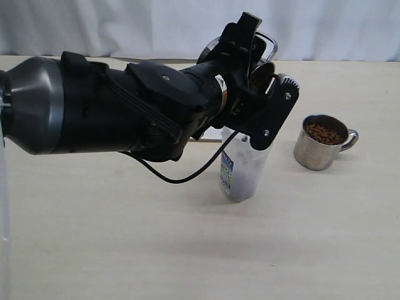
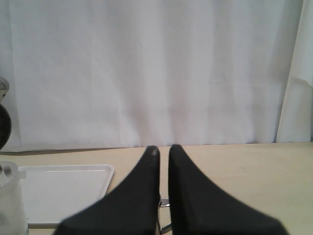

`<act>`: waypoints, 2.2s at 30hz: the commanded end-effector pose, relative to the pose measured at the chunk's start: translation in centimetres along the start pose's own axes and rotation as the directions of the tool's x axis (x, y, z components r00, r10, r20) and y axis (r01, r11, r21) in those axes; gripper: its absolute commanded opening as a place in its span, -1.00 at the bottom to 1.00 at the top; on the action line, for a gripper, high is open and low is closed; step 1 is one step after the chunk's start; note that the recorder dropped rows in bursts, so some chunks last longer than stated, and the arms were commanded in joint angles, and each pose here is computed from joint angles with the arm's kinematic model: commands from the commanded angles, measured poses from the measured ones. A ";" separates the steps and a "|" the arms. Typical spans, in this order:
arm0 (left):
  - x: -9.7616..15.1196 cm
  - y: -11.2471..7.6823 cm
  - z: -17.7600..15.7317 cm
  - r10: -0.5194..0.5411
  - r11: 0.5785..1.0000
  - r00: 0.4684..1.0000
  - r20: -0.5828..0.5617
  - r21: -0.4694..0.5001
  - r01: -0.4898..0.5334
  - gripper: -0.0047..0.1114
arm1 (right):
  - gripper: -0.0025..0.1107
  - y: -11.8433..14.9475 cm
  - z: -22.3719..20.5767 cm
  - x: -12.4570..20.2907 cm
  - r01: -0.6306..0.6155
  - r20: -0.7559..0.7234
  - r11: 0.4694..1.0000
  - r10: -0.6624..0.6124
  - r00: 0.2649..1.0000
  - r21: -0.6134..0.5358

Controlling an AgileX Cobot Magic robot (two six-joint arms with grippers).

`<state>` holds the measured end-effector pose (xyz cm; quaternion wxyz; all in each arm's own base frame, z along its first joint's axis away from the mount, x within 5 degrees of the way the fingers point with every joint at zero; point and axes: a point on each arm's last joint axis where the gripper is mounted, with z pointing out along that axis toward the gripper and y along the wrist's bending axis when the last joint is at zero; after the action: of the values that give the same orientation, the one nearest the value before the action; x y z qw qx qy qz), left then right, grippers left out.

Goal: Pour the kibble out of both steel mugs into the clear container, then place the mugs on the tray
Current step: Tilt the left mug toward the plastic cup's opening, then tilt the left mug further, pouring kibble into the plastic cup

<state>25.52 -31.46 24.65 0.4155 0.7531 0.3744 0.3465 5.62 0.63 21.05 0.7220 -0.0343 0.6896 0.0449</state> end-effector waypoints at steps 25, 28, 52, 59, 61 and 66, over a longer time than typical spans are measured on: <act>-0.1 0.3 -0.3 0.074 0.997 0.997 -0.009 -0.019 -0.075 -0.92 | -0.87 0.0 0.0 0.0 0.006 0.009 1.000 -0.006 1.000 0.004; -0.1 0.3 -0.3 0.085 0.996 0.996 -0.010 -0.022 -0.085 -0.92 | -0.87 0.0 0.0 0.0 0.006 0.009 1.000 -0.006 1.000 0.004; 0.0 0.5 -0.3 0.146 0.989 0.989 -0.028 -0.034 -0.147 -0.92 | -0.87 0.0 0.0 0.0 0.006 0.009 1.000 -0.006 1.000 0.004; -0.5 0.5 -0.5 0.168 0.985 0.986 -0.013 -0.041 -0.168 -0.92 | -0.87 0.0 0.0 0.0 0.006 0.009 1.000 -0.006 1.000 0.004; -0.8 0.5 -0.7 0.172 0.984 0.985 0.000 -0.044 -0.171 -0.92 | -0.87 0.0 0.0 0.0 0.006 0.009 1.000 -0.006 1.000 0.004; -0.8 0.5 -0.7 0.172 0.984 0.985 -0.002 -0.045 -0.172 -0.92 | -0.87 0.0 0.0 0.0 0.006 0.009 1.000 -0.006 1.000 0.004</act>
<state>24.80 -32.11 24.87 0.3988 0.7764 0.3040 0.3818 5.62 0.63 21.05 0.7220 -0.0343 0.6896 0.0449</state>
